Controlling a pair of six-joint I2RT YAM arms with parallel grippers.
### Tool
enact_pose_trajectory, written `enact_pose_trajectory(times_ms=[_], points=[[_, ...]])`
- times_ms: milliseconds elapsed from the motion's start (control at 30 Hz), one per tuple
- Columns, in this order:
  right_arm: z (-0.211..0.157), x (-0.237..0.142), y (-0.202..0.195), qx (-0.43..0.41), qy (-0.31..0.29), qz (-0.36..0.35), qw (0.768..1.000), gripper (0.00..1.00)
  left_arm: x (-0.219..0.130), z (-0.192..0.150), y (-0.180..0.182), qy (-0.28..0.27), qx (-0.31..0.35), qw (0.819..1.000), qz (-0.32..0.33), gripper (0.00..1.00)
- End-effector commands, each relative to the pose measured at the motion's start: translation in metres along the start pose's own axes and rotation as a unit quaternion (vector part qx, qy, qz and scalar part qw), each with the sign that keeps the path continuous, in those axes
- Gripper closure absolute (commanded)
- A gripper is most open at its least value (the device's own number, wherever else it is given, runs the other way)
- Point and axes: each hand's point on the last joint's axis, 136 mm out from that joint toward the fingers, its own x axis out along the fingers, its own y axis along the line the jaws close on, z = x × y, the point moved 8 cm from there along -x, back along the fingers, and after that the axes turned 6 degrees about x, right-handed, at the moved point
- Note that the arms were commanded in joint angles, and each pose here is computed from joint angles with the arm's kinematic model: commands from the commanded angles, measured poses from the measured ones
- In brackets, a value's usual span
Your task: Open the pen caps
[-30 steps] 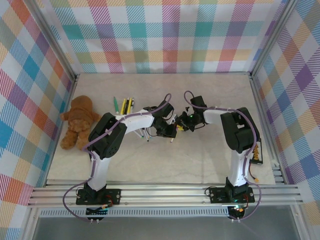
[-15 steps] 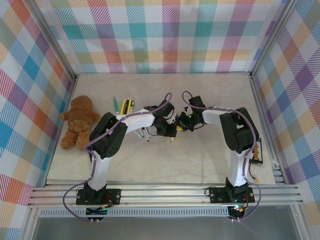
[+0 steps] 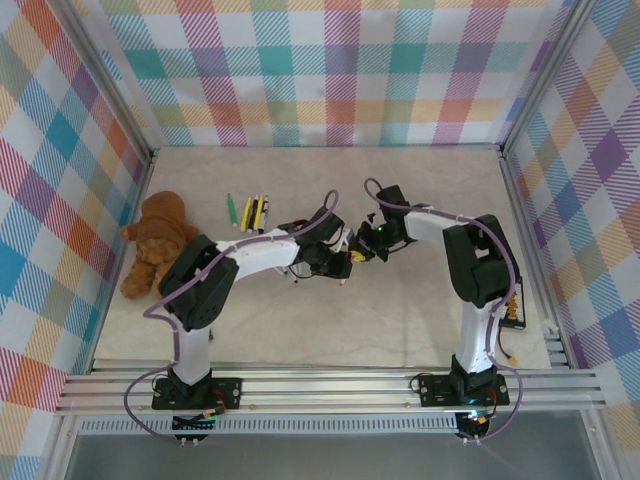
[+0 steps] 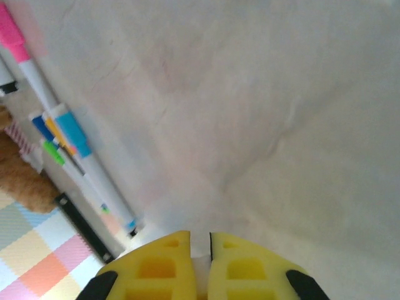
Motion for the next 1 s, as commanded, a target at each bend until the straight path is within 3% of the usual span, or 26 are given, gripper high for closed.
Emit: enact_pose_trajectory(times_ms=[0,400,533,667,800,967], points=[[0.057,-0.057,0.029,-0.029,-0.144,0.037,0.988,1.0,-0.022,-0.064,-0.04,0.102,0.016,0.993,-0.05,1.0],[0.093,-0.089,0.051,-0.013,-0.186,0.058,0.981,1.0,-0.093,-0.098,-0.098,0.071,0.069,0.989,-0.107,1.0],[0.095,-0.098,0.067,-0.027,-0.188,0.071,0.979,1.0,-0.108,-0.107,-0.088,0.047,0.056,0.994,-0.077,1.0],[0.086,-0.097,0.073,-0.037,-0.185,0.074,0.979,1.0,-0.12,-0.083,-0.058,0.008,0.026,1.0,0.0,0.99],[0.072,-0.097,0.069,-0.042,-0.179,0.075,0.98,1.0,-0.13,-0.047,-0.047,-0.053,0.028,0.998,0.027,0.7],[0.042,-0.091,0.062,-0.057,-0.165,0.07,0.982,1.0,-0.122,-0.013,-0.049,-0.085,0.036,0.996,0.0,0.56]])
